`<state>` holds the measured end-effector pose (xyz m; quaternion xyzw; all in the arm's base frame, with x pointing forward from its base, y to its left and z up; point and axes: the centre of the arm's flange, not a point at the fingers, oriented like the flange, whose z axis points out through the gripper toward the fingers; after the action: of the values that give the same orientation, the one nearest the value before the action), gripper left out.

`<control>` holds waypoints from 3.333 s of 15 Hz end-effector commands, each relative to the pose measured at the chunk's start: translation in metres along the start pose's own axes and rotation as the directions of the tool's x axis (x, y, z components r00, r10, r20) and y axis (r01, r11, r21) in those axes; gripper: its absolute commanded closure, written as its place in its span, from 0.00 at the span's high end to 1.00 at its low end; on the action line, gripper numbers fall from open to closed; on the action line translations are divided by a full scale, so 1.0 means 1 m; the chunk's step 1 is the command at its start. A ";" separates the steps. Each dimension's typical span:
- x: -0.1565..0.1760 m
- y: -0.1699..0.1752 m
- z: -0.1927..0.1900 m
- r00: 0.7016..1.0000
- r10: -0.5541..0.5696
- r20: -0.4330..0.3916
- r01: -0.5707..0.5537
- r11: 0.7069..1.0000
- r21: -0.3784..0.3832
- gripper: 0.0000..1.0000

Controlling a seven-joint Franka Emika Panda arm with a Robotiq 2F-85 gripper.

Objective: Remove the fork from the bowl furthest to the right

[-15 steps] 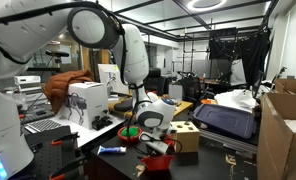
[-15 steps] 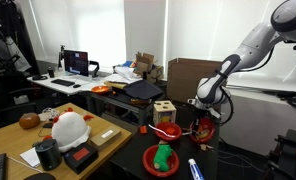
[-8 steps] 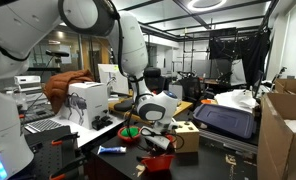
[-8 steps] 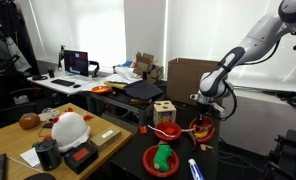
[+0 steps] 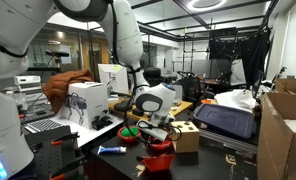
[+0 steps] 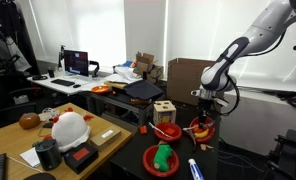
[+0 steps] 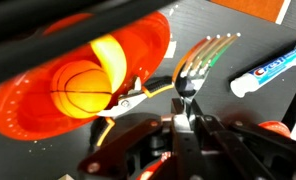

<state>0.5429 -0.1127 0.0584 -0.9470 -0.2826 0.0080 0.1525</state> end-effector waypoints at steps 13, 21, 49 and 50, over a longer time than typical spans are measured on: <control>0.014 -0.063 -0.030 0.993 -0.116 -0.004 0.116 0.983 0.145 0.02; 0.036 -0.110 -0.001 0.983 -0.182 0.034 0.170 0.959 0.229 0.02; 0.052 -0.186 0.065 0.666 -0.746 -0.027 0.727 0.641 0.245 0.02; 0.054 -0.189 0.066 0.648 -0.761 -0.036 0.744 0.622 0.244 0.02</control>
<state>0.4800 0.0795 0.0512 -0.7320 -0.6350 0.0357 0.2442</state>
